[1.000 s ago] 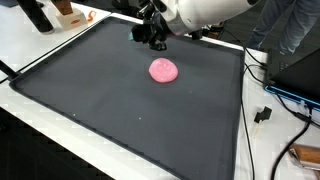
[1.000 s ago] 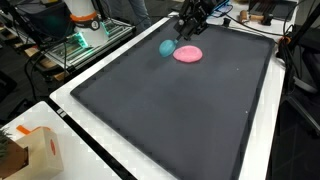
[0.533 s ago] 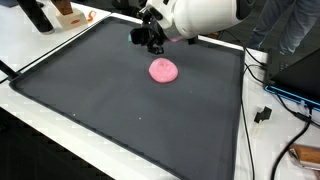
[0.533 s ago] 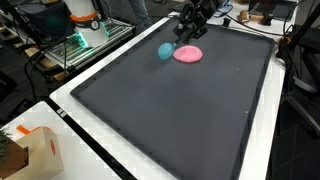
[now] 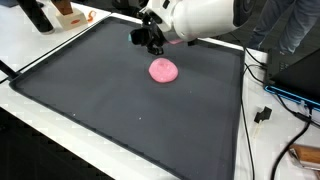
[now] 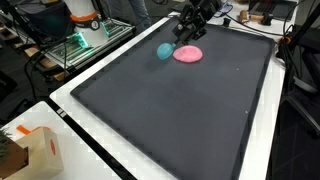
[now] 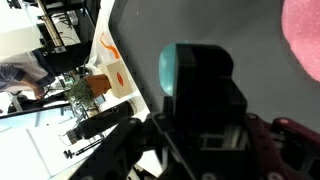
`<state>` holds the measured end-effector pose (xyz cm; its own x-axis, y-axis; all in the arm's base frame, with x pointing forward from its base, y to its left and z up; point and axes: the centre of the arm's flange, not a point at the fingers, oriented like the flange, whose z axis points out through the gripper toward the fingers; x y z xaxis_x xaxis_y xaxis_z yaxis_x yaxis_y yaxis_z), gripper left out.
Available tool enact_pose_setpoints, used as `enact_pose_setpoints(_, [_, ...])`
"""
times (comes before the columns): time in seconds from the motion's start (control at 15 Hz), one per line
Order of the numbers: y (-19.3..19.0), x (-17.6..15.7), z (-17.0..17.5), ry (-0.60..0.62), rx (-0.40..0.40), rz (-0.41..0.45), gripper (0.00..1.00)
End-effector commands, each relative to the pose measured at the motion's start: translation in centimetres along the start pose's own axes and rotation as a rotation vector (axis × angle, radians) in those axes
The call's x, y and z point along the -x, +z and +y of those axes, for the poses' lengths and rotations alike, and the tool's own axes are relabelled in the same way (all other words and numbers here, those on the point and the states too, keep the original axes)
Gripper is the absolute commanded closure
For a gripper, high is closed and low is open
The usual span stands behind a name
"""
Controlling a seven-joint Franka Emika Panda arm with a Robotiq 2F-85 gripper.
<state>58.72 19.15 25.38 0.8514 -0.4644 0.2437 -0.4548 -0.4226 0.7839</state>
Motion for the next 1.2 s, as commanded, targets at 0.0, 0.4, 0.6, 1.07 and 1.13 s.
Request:
enact_pose_setpoints(0.0, [-0.8,-0.2,-0.1,-0.027,-0.013,0.024,0.75])
enact_pose_setpoints(0.4, [-2.0,0.2,-0.2,-0.061,-0.057,0.040,0.75])
enact_pose_setpoints(0.6, [-2.5,0.7,-0.4,-0.088,-0.060,0.045,0.75])
enact_pose_setpoints(1.07, [-3.2,1.7,-0.8,-0.152,-0.061,0.054,0.75])
enact_pose_setpoints(1.13, [-3.3,1.8,-0.9,-0.158,-0.063,0.056,0.75])
